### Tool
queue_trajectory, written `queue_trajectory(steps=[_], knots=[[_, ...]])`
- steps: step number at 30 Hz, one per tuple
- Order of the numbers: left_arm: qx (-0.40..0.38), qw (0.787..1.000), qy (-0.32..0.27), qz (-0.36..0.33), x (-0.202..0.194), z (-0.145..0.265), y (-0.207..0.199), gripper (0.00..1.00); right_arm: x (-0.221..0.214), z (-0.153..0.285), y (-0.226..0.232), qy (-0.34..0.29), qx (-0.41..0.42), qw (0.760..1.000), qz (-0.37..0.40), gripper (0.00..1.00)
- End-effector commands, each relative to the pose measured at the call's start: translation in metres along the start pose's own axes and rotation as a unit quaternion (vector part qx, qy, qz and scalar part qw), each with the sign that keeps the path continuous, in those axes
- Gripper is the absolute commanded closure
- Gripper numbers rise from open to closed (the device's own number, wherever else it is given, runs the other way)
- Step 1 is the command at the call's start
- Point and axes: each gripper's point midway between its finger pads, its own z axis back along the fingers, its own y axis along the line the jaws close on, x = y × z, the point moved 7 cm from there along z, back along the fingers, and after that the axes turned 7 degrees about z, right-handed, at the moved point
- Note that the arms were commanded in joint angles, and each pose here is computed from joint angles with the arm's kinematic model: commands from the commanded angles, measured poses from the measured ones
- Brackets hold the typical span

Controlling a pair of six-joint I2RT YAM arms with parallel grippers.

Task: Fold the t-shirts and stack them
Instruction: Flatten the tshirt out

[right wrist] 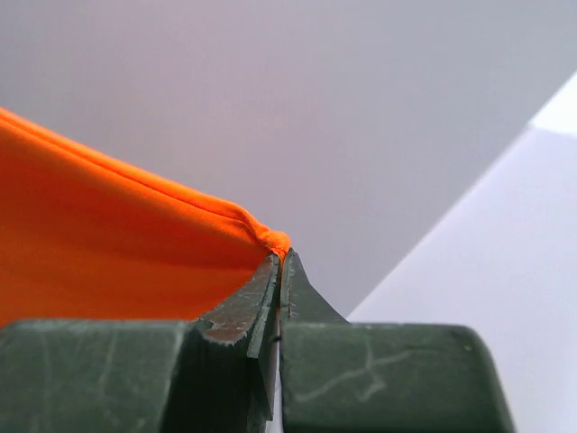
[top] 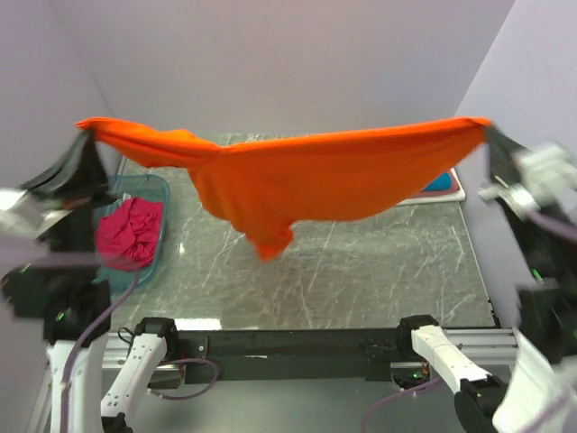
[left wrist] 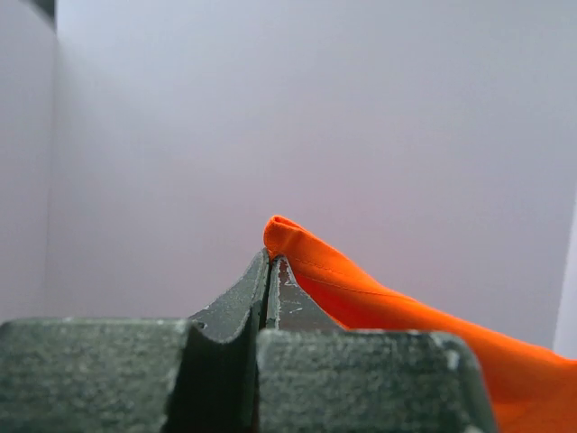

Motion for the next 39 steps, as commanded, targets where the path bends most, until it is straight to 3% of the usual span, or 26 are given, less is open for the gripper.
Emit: queue_trajectory(steps=[1,6,11,14,15,17,19,21,24,26,27,30,33,39], knots=[[-0.011,0.998,-0.06,0.022,0.06,0.005,-0.019,1.0,0.03,0.039,-0.028,0.019,-0.05,0.999,0.01,1.0],[-0.032,0.991,-0.129,0.01,0.131,0.009,-0.041,0.99,0.065,0.075,-0.058,-0.006,-0.121,0.992,0.037,1.0],[-0.055,0.993,-0.105,0.013,0.117,-0.008,-0.043,0.99,0.06,0.075,-0.062,0.001,-0.147,0.988,0.051,1.0],[-0.057,0.997,-0.03,0.032,0.054,-0.022,-0.029,0.99,0.035,0.057,-0.047,0.02,-0.13,0.99,0.055,1.0],[-0.061,0.997,-0.01,0.044,0.035,-0.024,-0.026,0.99,0.003,0.035,-0.027,0.053,-0.096,0.993,0.05,1.0],[-0.072,0.995,0.044,0.056,-0.009,-0.028,-0.018,0.99,-0.016,0.026,-0.012,0.055,-0.086,0.994,0.046,1.0],[-0.064,0.989,0.114,0.065,-0.075,-0.027,-0.001,0.99,-0.064,0.001,0.026,0.098,-0.029,0.994,0.028,1.0],[-0.067,0.977,0.194,0.052,-0.15,-0.021,0.016,0.99,-0.114,-0.02,0.068,0.13,0.027,0.991,0.003,1.0],[-0.076,0.956,0.285,0.014,-0.226,-0.012,0.027,1.0,-0.179,-0.047,0.123,0.162,0.083,0.983,-0.033,1.0],[-0.067,0.935,0.349,0.011,-0.285,-0.007,0.042,1.0,-0.207,-0.069,0.145,0.149,0.091,0.984,-0.047,1.0],[-0.058,0.919,0.389,0.004,-0.323,0.0,0.053,1.0,-0.239,-0.075,0.171,0.176,0.117,0.976,-0.055,1.0],[-0.036,0.902,0.43,-0.007,-0.369,0.0,0.071,1.0,-0.272,-0.098,0.196,0.17,0.137,0.975,-0.052,1.0],[-0.002,0.864,0.504,-0.012,-0.441,0.014,0.095,1.0,-0.334,-0.128,0.238,0.228,0.186,0.954,-0.058,1.0],[0.027,0.846,0.532,-0.028,-0.479,0.006,0.112,1.0,-0.375,-0.162,0.254,0.279,0.202,0.937,-0.06,1.0]])
